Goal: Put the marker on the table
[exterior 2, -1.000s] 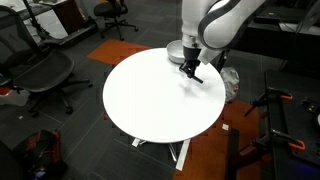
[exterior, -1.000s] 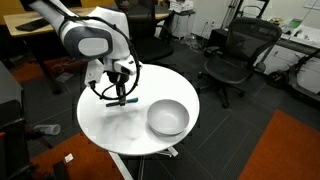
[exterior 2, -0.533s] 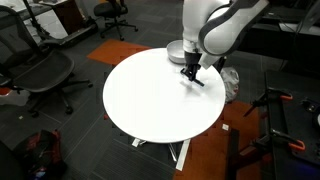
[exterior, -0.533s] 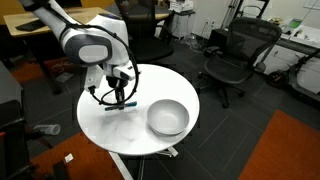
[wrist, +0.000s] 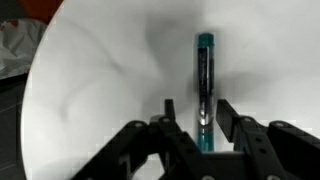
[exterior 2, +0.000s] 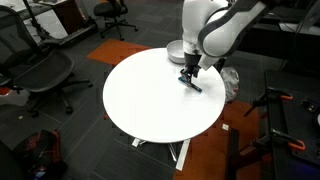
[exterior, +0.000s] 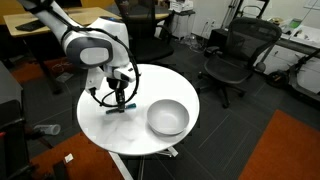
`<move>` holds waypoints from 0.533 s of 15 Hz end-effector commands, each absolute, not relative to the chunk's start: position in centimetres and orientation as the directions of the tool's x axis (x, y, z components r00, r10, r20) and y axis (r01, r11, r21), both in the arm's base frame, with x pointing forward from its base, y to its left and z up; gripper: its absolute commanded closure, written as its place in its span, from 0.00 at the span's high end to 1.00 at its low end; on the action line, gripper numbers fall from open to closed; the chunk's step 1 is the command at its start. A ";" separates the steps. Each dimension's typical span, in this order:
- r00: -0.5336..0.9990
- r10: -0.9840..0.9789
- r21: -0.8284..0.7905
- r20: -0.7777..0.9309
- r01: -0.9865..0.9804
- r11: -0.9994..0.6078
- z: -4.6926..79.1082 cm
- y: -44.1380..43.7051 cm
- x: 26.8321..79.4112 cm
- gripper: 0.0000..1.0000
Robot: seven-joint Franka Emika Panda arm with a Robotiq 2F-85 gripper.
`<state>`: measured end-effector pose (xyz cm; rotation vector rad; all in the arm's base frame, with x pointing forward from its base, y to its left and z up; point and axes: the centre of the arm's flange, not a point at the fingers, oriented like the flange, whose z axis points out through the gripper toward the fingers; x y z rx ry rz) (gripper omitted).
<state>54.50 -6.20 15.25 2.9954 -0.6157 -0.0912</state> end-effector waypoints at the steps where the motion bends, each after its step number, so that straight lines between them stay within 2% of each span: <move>1: 0.912 -0.408 0.100 -0.027 -0.404 -0.909 16.1 -6.2 54.9 0.81; 4: 0.921 -0.386 0.086 -0.041 -0.382 -0.920 17.5 -5.8 54.8 1.00; 8: 0.933 -0.359 0.084 -0.039 -0.355 -0.931 20.3 -5.3 54.8 1.00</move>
